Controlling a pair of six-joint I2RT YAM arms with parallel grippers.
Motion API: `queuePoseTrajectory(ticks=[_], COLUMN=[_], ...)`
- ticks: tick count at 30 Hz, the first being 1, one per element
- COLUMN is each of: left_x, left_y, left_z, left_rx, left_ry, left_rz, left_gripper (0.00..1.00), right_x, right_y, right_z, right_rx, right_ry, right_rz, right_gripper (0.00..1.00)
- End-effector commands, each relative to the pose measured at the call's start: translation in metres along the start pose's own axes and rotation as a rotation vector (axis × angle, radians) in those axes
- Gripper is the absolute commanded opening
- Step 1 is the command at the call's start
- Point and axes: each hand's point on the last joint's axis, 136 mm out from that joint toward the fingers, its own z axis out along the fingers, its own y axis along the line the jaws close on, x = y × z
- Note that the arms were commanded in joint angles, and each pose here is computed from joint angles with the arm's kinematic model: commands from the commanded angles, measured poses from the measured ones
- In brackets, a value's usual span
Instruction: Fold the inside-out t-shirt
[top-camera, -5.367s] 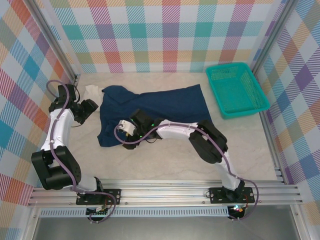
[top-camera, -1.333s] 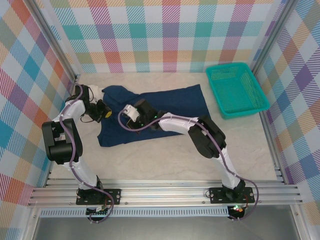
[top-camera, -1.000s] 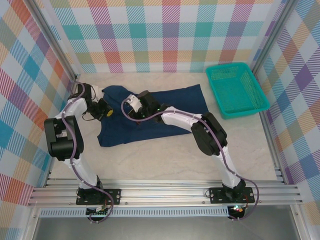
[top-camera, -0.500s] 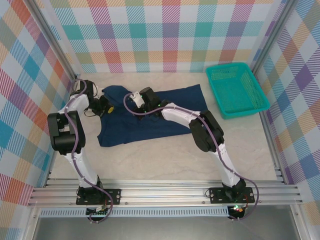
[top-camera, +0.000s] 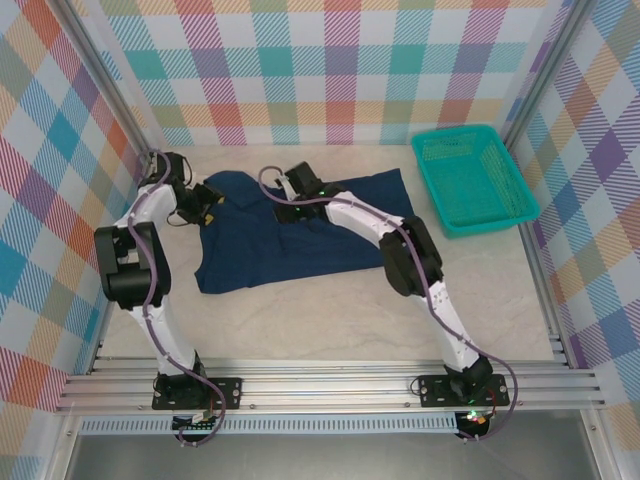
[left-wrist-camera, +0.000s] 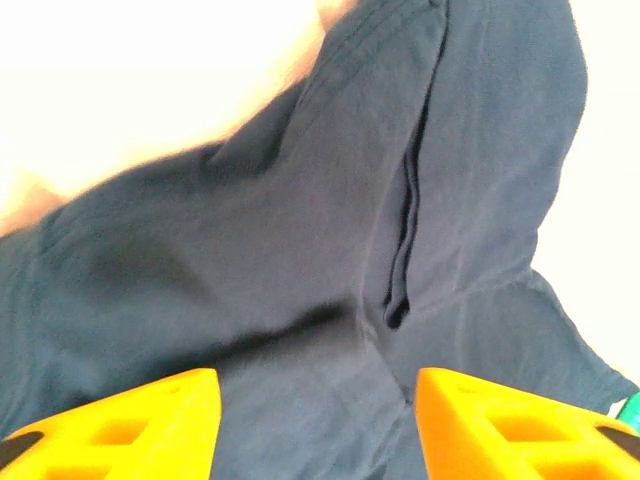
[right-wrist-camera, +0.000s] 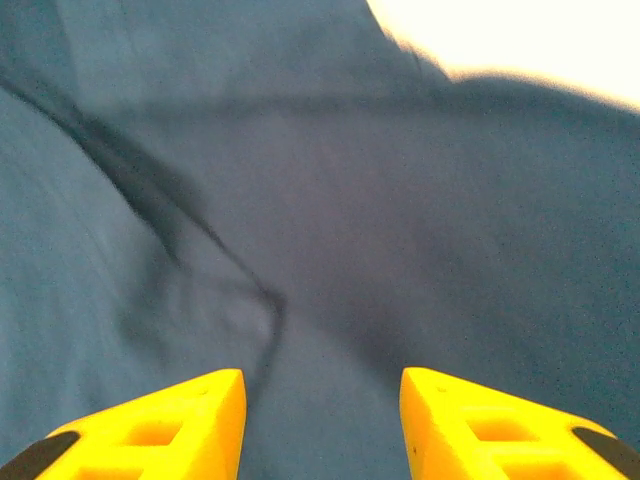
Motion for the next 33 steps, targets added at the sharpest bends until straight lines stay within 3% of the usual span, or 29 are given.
queuePoseTrajectory(ticks=[1,6,8,16,27,33], left_x=[0.014,0.097,0.119,0.132,0.128,0.147], left_y=[-0.015,0.017,0.027,0.074,0.112,0.134], left_z=[-0.057,-0.058,-0.051,-0.022,0.001,0.004], left_rx=[0.093,0.105,0.092,-0.054,-0.182,-0.203], left_ry=[-0.120,-0.037,-0.005,0.011,0.031,0.075], left_rz=[0.036,0.131,0.177,0.264,0.279,0.252], left_gripper=[0.60,0.62,0.62,0.63,0.65,0.65], right_x=[0.004,0.097,0.125,0.174,0.242,0.270], right_y=[-0.014,-0.096,-0.124,-0.197,-0.203,-0.185], right_z=[-0.077,-0.148,-0.159,-0.145,-0.155,-0.176], right_rx=[0.011,0.102,0.153,0.320,0.421,0.407], right_ry=[-0.011,0.151,0.203,0.357,0.614,0.650], right_rz=[0.015,0.188,0.243,0.340,0.417,0.473], right_gripper=[0.46,0.51,0.51,0.47,0.38,0.33])
